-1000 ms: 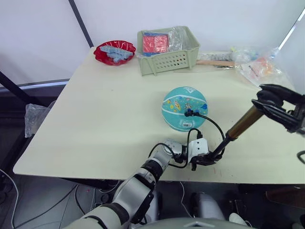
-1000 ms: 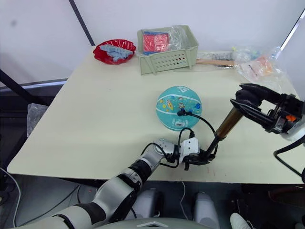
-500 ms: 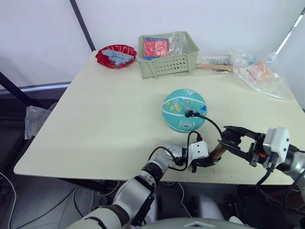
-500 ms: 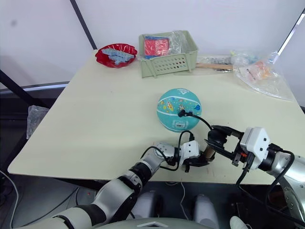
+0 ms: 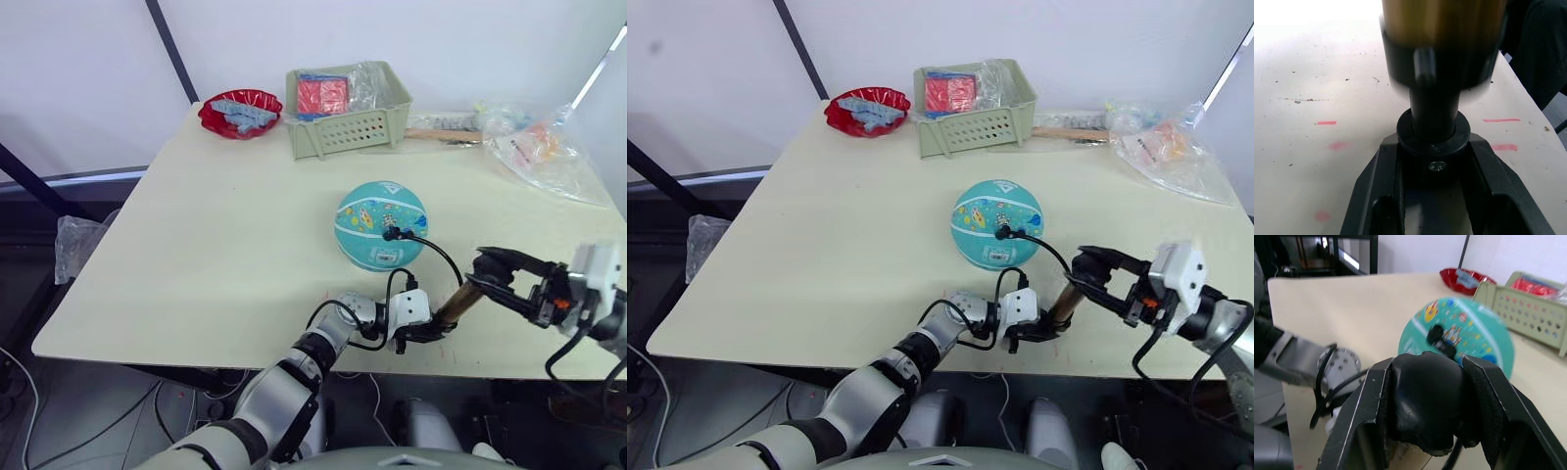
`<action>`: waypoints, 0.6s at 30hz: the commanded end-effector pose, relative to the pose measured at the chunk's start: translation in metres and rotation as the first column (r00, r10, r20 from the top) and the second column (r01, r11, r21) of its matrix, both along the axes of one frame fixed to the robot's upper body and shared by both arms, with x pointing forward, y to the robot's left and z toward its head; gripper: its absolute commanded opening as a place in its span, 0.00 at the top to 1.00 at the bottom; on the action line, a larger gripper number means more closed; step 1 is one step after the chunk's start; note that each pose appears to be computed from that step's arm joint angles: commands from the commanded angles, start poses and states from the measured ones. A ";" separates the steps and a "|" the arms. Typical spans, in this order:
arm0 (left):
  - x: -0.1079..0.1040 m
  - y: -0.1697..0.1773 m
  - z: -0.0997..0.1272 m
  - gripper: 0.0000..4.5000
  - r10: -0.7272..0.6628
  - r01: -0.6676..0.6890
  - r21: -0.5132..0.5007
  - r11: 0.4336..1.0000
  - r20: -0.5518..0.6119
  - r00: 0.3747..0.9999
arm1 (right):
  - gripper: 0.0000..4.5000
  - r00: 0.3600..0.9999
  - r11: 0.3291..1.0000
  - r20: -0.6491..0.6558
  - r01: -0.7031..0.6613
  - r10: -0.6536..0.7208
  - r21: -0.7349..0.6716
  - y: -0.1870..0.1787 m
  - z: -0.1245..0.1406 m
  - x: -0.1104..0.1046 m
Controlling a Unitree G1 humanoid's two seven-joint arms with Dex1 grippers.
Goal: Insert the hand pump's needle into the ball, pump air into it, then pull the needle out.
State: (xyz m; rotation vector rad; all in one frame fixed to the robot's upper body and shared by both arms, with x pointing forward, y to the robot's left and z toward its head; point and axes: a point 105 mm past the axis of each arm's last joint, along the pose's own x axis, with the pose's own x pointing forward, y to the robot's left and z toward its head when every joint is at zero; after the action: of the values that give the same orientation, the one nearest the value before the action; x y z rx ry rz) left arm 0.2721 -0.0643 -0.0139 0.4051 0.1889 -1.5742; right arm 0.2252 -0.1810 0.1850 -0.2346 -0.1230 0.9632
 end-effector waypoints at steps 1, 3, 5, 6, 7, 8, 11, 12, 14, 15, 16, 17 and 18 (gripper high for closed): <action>-0.019 0.018 -0.040 0.77 0.014 0.002 0.135 0.991 -0.118 0.993 | 0.63 0.987 0.999 0.158 -0.028 0.021 0.039 -0.004 0.058 -0.006; -0.019 0.017 -0.040 0.77 0.014 0.002 0.135 0.991 -0.117 0.993 | 0.63 0.984 0.998 0.179 -0.028 0.017 0.054 -0.007 0.074 -0.007; -0.019 0.017 -0.040 0.77 0.014 0.002 0.136 0.991 -0.117 0.993 | 0.63 0.979 0.998 0.202 -0.027 0.015 0.053 -0.011 0.089 -0.007; -0.019 0.017 -0.040 0.77 0.014 0.002 0.136 0.991 -0.117 0.993 | 0.63 0.976 0.998 0.216 -0.024 0.012 0.052 -0.014 0.097 -0.008; -0.019 0.017 -0.040 0.77 0.013 0.003 0.136 0.991 -0.117 0.993 | 0.63 0.972 0.998 0.234 -0.022 0.009 0.051 -0.016 0.106 -0.008; -0.019 0.016 -0.040 0.77 0.012 0.004 0.136 0.991 -0.117 0.993 | 0.63 0.969 0.999 0.247 -0.020 0.006 0.051 -0.017 0.114 -0.009; -0.019 0.015 -0.039 0.77 0.011 0.004 0.134 0.991 -0.116 0.993 | 0.63 0.962 0.999 0.273 -0.022 0.010 0.041 -0.018 0.129 -0.010; -0.019 0.014 -0.039 0.77 0.011 0.004 0.133 0.991 -0.116 0.993 | 0.63 0.961 0.999 0.275 -0.024 0.012 0.038 -0.018 0.131 -0.010; -0.019 0.014 -0.039 0.77 0.012 0.003 0.132 0.991 -0.116 0.993 | 0.63 0.960 0.999 0.281 -0.029 0.018 0.036 -0.016 0.135 -0.011; -0.019 0.014 -0.039 0.77 0.012 0.003 0.132 0.991 -0.116 0.993 | 0.63 0.959 0.999 0.281 -0.033 0.021 0.036 -0.015 0.135 -0.011; -0.019 0.014 -0.039 0.77 0.013 0.003 0.131 0.991 -0.116 0.993 | 0.63 0.961 0.998 0.275 -0.042 0.029 0.039 -0.013 0.134 -0.011; -0.019 0.014 -0.039 0.77 0.013 0.002 0.132 0.991 -0.116 0.993 | 0.63 0.965 0.998 0.258 -0.050 0.037 0.044 -0.011 0.129 -0.011; -0.019 0.014 -0.039 0.77 0.013 0.003 0.132 0.991 -0.116 0.993 | 0.63 0.970 0.998 0.238 -0.054 0.043 0.042 -0.009 0.123 -0.011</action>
State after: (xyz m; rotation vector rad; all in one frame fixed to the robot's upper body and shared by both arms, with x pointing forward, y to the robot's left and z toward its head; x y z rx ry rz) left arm 0.2737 -0.0713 -0.0080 0.3969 0.1679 -1.5730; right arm 0.2266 -0.1875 0.2782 -0.2507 -0.2200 1.0155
